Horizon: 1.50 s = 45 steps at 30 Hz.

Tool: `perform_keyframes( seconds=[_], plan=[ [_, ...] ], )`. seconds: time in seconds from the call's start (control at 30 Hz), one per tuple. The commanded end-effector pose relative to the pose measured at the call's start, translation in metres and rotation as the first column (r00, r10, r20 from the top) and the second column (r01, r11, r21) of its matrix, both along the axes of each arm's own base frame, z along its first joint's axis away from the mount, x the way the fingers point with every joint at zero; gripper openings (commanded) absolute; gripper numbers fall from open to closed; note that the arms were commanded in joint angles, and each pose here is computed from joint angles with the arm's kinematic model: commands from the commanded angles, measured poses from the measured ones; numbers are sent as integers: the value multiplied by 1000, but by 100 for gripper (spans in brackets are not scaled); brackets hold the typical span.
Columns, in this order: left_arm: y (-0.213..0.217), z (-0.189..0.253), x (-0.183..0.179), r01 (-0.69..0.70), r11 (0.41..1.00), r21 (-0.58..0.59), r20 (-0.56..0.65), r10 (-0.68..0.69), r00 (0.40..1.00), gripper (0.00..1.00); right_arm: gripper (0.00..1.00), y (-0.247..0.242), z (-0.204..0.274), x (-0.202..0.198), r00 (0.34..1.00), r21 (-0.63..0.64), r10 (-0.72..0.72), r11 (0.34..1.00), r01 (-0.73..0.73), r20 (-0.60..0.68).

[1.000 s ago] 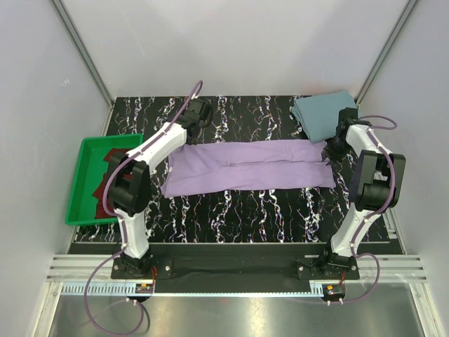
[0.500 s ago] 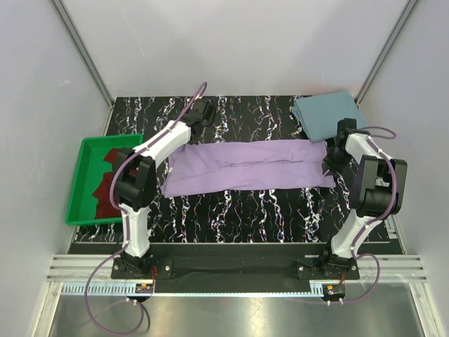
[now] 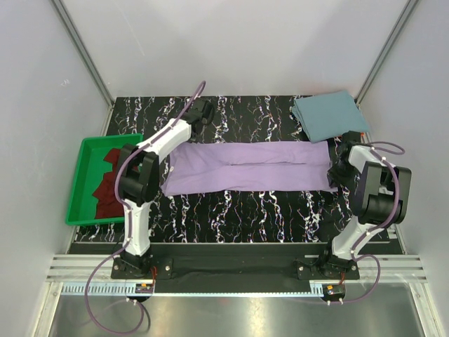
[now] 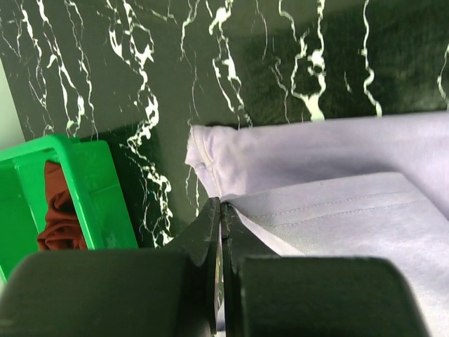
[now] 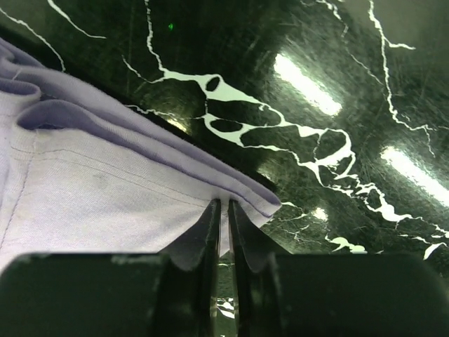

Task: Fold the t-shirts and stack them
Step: Fold the tshirt

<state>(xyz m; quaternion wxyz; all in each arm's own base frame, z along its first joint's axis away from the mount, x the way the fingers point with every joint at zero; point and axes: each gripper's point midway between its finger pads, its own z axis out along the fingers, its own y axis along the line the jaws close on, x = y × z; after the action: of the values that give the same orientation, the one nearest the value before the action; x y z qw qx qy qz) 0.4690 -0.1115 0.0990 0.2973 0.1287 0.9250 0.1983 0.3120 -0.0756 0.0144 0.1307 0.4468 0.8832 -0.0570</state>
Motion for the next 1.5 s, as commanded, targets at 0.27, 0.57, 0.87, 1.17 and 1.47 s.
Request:
perform_keyframes(
  seconds=[0.27, 0.57, 0.87, 1.17, 1.47],
  plan=[
    [-9, 45, 5, -2, 995, -102, 50, 7, 999, 36, 26, 5, 41, 10, 992, 30, -20, 999, 17, 127],
    [26, 60, -99, -181, 966, -185, -27, 179, 983, 56, 29, 42, 71, 36, 969, 129, 95, 983, -127, 229],
    [4, 30, -164, -206, 840, -502, -47, 212, 976, 60, 27, 44, 47, 44, 970, 143, 111, 979, -144, 216],
    [13, -13, -157, -303, 835, -460, -114, 283, 952, 64, 25, 31, 28, 42, 981, 87, 121, 987, -136, 153],
    [25, -48, -161, -365, 837, -407, -213, 301, 929, 57, 22, 18, 19, 32, 989, 23, 120, 992, -122, 90]
  ],
)
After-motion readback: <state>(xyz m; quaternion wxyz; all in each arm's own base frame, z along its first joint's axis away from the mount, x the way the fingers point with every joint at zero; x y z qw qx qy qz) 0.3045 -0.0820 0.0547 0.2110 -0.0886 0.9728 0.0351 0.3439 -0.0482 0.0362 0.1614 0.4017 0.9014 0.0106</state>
